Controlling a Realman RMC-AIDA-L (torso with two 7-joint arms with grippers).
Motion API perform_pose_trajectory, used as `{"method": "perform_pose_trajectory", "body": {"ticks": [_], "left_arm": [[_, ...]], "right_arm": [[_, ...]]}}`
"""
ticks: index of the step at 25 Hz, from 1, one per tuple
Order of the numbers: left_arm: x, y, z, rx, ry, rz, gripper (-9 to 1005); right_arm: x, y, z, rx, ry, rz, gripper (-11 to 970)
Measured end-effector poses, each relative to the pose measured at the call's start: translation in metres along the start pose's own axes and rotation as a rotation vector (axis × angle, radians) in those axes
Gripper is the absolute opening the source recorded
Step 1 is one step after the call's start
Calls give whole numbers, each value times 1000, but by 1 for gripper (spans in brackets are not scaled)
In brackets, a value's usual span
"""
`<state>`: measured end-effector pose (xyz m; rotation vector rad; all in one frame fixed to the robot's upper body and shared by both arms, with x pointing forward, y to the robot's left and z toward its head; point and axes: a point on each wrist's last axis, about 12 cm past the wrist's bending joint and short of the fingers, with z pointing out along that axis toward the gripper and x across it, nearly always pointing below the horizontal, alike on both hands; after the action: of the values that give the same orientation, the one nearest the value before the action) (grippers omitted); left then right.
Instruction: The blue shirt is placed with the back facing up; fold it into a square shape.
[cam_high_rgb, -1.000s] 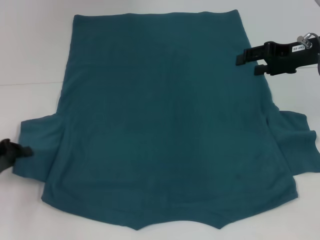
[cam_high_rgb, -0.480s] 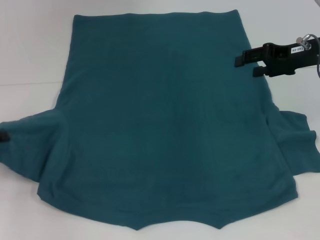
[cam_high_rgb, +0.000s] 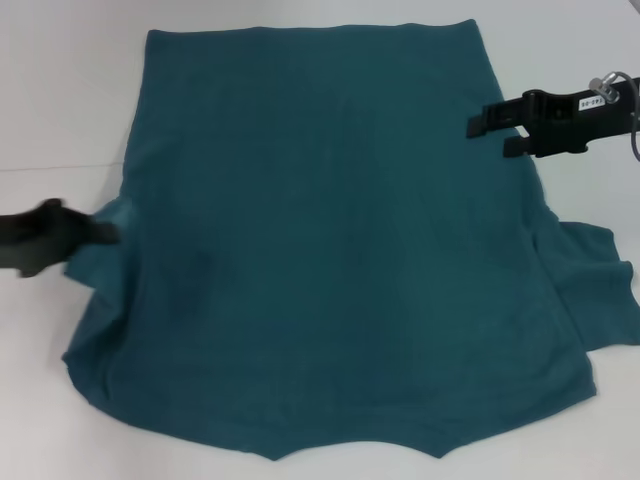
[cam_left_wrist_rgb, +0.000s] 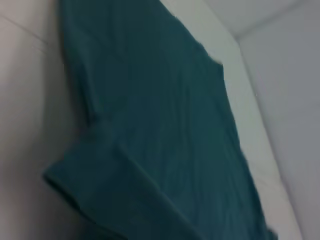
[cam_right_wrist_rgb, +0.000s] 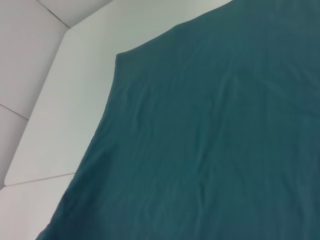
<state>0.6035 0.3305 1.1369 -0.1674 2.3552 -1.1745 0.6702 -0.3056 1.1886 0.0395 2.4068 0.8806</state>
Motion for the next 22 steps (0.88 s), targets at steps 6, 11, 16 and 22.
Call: {"method": "perform_pose_trajectory", "body": {"ticks": [6,11,16,22], "left_arm": [[8,-19,43,-76,137,102,17],[17,-26,62,-140,221,233,19],[24,-38,71,-125,247,388,21],[25,-43,75,-118,225,489,39]], "right_arm": [[0,0,1,0,2,-2,735],[1,0,1,2,3,-2,733],[2,-3,0,8,-1,4,732],[4,-5,-1,10,-2,9,731]]}}
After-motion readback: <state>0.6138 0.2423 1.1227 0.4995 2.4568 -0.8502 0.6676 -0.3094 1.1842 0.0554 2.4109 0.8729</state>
